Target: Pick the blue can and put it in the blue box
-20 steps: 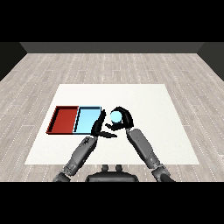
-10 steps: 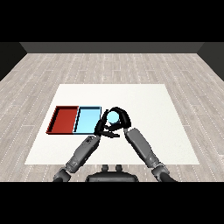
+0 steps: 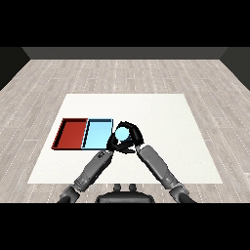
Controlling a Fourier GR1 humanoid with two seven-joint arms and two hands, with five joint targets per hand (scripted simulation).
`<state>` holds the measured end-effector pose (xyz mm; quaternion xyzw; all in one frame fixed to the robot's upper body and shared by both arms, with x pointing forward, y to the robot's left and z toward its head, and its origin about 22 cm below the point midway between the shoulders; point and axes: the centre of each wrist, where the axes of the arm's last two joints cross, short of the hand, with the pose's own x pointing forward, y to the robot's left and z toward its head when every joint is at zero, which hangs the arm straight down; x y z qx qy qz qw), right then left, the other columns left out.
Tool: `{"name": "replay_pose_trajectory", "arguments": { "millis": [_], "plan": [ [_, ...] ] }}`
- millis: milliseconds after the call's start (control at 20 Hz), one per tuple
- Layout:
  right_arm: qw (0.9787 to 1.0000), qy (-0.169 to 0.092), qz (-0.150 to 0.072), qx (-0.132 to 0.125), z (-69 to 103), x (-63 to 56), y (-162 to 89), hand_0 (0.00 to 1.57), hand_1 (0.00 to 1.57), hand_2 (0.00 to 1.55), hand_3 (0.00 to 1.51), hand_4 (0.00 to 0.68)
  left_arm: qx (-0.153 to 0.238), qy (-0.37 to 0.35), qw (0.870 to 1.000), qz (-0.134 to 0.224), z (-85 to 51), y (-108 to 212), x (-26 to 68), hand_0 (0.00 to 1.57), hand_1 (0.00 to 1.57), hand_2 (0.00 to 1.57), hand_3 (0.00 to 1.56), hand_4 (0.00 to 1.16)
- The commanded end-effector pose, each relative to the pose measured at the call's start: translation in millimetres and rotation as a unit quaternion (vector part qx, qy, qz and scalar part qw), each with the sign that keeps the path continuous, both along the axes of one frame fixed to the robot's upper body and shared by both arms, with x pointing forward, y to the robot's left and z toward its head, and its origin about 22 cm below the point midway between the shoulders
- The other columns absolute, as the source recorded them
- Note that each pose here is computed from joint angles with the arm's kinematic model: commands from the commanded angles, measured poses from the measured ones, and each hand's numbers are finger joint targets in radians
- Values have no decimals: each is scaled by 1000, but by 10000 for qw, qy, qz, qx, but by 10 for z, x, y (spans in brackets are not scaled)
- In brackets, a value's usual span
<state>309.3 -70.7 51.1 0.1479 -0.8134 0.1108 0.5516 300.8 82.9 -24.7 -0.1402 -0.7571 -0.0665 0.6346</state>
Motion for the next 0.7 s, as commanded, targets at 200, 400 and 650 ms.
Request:
{"name": "replay_pose_trajectory", "arguments": {
  "millis": [200,400,650],
  "plan": [
    [9996,-33,268,-36,-46,-107,247,1401,1401,1439,1390,609,1007,-361,9934,404,70,-132,-85,133,133,453,0,603],
    [9991,45,402,-91,81,-51,429,1468,1468,1471,1399,596,1470,-594,9866,395,11,-103,93,318,318,520,175,0],
    [9993,-139,292,-200,-72,-98,467,1454,1454,1460,1393,590,959,-504,9931,447,107,-105,130,0,0,0,0,428]
  ]
}}
